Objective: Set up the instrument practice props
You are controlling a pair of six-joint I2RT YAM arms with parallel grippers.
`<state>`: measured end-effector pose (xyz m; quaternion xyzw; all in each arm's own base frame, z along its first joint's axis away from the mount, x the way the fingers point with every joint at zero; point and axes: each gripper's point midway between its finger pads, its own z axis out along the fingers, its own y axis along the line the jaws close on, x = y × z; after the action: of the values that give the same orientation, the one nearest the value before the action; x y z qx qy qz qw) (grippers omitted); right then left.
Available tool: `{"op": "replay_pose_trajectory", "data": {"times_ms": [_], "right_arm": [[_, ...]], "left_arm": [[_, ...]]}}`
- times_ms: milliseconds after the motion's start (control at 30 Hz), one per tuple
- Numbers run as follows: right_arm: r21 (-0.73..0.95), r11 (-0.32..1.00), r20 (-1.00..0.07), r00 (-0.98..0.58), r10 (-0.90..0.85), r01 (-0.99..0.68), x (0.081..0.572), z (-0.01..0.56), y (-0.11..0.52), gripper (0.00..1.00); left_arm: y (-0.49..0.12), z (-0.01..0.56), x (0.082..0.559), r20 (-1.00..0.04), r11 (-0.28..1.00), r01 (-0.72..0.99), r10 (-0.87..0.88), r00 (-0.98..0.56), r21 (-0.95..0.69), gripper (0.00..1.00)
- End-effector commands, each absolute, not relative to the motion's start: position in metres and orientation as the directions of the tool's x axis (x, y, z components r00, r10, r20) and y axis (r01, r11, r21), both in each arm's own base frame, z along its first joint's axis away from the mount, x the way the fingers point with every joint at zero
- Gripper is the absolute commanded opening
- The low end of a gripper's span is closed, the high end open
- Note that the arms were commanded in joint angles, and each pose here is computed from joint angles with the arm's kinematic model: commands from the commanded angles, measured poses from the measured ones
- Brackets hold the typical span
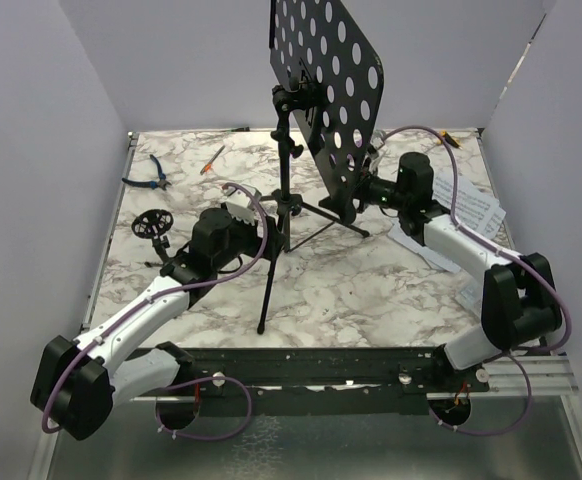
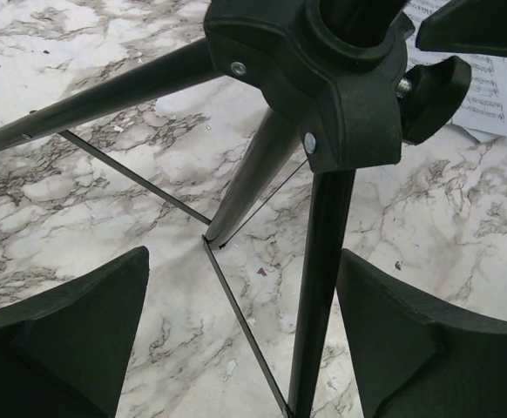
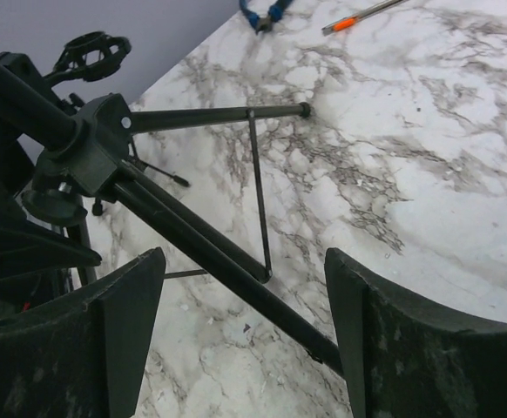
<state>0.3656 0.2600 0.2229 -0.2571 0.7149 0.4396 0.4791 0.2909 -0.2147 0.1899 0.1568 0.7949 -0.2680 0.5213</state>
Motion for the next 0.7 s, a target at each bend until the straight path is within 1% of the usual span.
{"op": "replay_pose_trajectory", "data": {"times_ms": [0, 67, 100, 167, 233, 333, 467, 600, 667], "right_arm": [[0.414, 0.324, -0.901, -0.435, 0.008, -0.851, 0.352, 0.221, 0.276, 0.76], [0.429, 0.265, -0.896, -0.445, 0.001, -0.864, 0.346, 0.219, 0.28, 0.74], [0.435, 0.25, -0.894, -0.449, 0.003, -0.865, 0.345, 0.217, 0.282, 0.74], [0.451, 0.2, -0.888, -0.46, -0.002, -0.87, 0.337, 0.213, 0.284, 0.73], [0.459, 0.17, -0.884, -0.467, -0.01, -0.872, 0.332, 0.21, 0.286, 0.73], [0.461, 0.154, -0.882, -0.47, -0.025, -0.874, 0.328, 0.204, 0.29, 0.73], [0.469, 0.138, -0.877, -0.479, -0.048, -0.873, 0.323, 0.196, 0.295, 0.71], [0.479, 0.138, -0.866, -0.492, -0.086, -0.867, 0.317, 0.184, 0.299, 0.66], [0.48, 0.137, -0.864, -0.495, -0.098, -0.866, 0.313, 0.181, 0.299, 0.62]], "left_arm": [[-0.226, 0.194, 0.286, -0.912, 0.783, 0.562, -0.016, -0.411, -0.267, 0.84], [-0.228, 0.19, 0.283, -0.907, 0.776, 0.569, -0.009, -0.421, -0.272, 0.8], [-0.229, 0.188, 0.281, -0.906, 0.775, 0.571, -0.004, -0.424, -0.271, 0.76], [-0.23, 0.185, 0.279, -0.903, 0.774, 0.573, 0.003, -0.43, -0.27, 0.64], [-0.23, 0.185, 0.278, -0.902, 0.775, 0.571, 0.003, -0.431, -0.27, 0.55], [-0.232, 0.186, 0.276, -0.904, 0.773, 0.575, 0.006, -0.427, -0.266, 0.46], [-0.232, 0.186, 0.279, -0.909, 0.778, 0.578, 0.02, -0.415, -0.247, 0.31], [-0.236, 0.184, 0.278, -0.909, 0.769, 0.594, 0.041, -0.415, -0.237, 0.12], [-0.236, 0.182, 0.279, -0.908, 0.77, 0.595, 0.05, -0.415, -0.23, 0.03]]}}
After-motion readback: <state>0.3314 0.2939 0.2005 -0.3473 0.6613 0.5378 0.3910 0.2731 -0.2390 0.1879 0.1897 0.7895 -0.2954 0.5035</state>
